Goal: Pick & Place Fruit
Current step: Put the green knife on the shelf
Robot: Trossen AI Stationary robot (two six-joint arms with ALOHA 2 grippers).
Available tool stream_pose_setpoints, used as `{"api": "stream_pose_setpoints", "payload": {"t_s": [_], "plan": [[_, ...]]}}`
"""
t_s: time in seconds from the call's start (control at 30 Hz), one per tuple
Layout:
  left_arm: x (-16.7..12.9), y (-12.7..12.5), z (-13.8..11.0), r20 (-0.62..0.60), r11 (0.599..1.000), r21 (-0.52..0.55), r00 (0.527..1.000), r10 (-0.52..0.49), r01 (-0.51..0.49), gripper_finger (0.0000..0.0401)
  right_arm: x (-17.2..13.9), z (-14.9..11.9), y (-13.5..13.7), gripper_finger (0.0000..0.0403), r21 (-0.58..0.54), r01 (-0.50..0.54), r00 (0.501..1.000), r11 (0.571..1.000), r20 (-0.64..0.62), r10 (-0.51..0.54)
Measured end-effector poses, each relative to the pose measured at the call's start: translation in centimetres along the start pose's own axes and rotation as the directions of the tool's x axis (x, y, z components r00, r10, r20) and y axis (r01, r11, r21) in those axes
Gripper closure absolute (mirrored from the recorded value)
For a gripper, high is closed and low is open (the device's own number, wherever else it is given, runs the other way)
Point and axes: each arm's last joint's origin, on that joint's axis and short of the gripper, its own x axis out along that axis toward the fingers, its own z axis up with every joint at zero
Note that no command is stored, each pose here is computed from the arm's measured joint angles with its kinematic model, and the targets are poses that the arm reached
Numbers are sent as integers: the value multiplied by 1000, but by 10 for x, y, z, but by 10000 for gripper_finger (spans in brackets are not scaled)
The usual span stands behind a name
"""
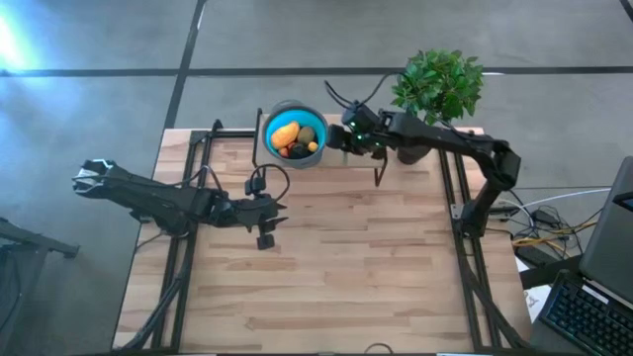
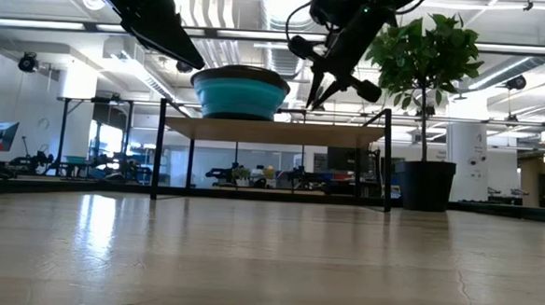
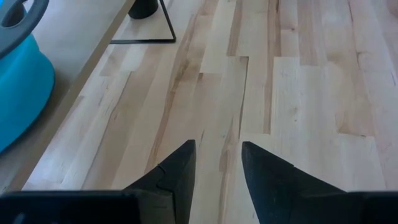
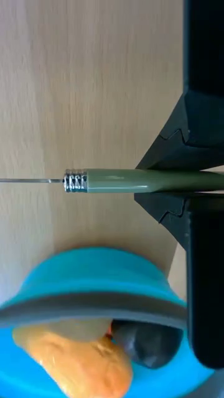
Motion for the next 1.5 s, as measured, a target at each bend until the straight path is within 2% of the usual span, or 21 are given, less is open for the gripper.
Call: {"api": "stream_pose_setpoints", "payload": {"t_s": [0.43, 1.3, 1.5], "plan": [[0, 0, 0, -3, 1000, 1, 1000, -5, 5, 266, 3, -2, -12, 374, 29, 154, 987, 988, -47, -152], [0, 0, -2, -17, 1000, 8, 1000, -4, 5, 268, 21, -2, -19, 373, -4, 197, 979, 980, -57, -196], [0, 0, -2, -19, 1000, 9, 1000, -4, 4, 268, 22, -2, -19, 353, -17, 198, 978, 980, -57, -199]]}}
